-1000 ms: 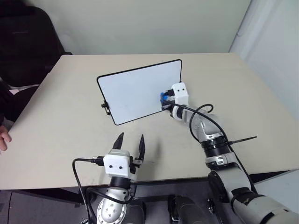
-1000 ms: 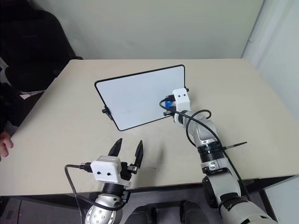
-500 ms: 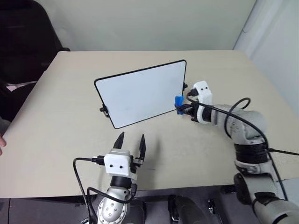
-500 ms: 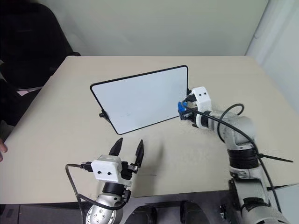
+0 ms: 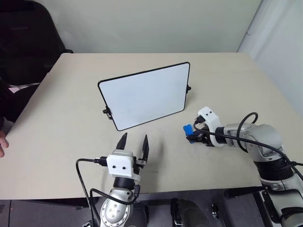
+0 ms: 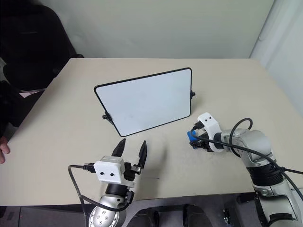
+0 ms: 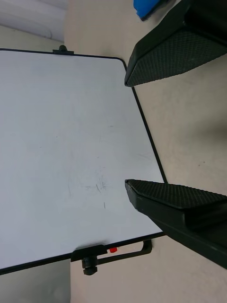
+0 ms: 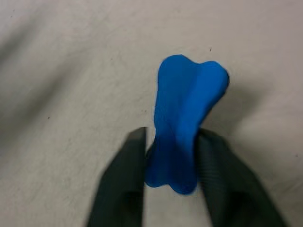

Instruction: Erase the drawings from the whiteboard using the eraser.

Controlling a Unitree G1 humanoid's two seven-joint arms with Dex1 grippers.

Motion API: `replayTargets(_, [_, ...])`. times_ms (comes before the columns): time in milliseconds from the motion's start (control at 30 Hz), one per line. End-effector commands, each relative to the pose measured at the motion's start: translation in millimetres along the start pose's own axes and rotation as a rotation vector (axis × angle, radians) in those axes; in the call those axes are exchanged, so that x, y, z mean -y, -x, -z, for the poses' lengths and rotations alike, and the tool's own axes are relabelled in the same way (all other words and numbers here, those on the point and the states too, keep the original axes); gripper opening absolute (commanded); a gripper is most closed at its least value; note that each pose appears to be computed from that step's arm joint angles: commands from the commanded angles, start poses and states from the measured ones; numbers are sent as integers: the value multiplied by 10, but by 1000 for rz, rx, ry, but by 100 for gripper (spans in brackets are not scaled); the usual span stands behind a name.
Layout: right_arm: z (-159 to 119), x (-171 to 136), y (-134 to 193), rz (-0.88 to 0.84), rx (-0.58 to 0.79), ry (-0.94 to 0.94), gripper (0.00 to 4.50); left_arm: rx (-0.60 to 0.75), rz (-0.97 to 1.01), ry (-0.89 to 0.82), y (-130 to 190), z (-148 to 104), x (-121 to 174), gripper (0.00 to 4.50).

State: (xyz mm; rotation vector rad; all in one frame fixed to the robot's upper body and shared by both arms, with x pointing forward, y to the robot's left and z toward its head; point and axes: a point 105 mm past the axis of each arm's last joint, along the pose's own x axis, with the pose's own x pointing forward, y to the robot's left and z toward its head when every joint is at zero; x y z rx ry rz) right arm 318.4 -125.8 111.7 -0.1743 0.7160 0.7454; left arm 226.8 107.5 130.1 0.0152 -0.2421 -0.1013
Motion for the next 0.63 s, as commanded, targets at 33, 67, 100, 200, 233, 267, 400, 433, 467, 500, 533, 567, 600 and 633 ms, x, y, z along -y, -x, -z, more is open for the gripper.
replayTargets(33, [-61,13,58,8,27,30,292,38,2,14,-17,-78,28,342])
replayTargets(67, [-70,15,70,13,37,49,328,38,3,14,-21,-76,27,342])
replayTargets(100, [-91,18,83,19,53,69,367,38,4,13,-26,-74,27,342])
replayTargets(200, [-289,53,186,61,205,152,436,40,7,11,-34,-74,31,342])
replayTargets(233, [-383,60,243,73,282,187,436,41,8,11,-35,-75,33,342])
replayTargets(267, [-470,62,302,82,355,223,436,41,9,11,-39,-75,36,342])
replayTargets(400, [-709,75,494,101,612,245,436,40,19,12,-51,-62,50,342])
replayTargets(433, [-761,31,543,91,677,252,436,40,21,11,-51,-62,54,342])
replayTargets(467, [-793,-35,587,55,731,252,436,41,21,11,-52,-62,58,342])
replayTargets(500, [-803,-127,629,-3,775,246,436,41,19,13,-53,-63,55,342])
replayTargets(533, [-806,-197,667,-48,812,244,436,41,18,15,-53,-64,52,342])
replayTargets(567, [-806,-249,694,-87,845,236,436,42,18,16,-53,-66,48,342])
replayTargets(600, [-802,-274,705,-113,866,221,436,42,19,17,-54,-66,46,342])
replayTargets(633, [-798,-271,698,-117,877,207,436,42,18,17,-54,-62,46,342])
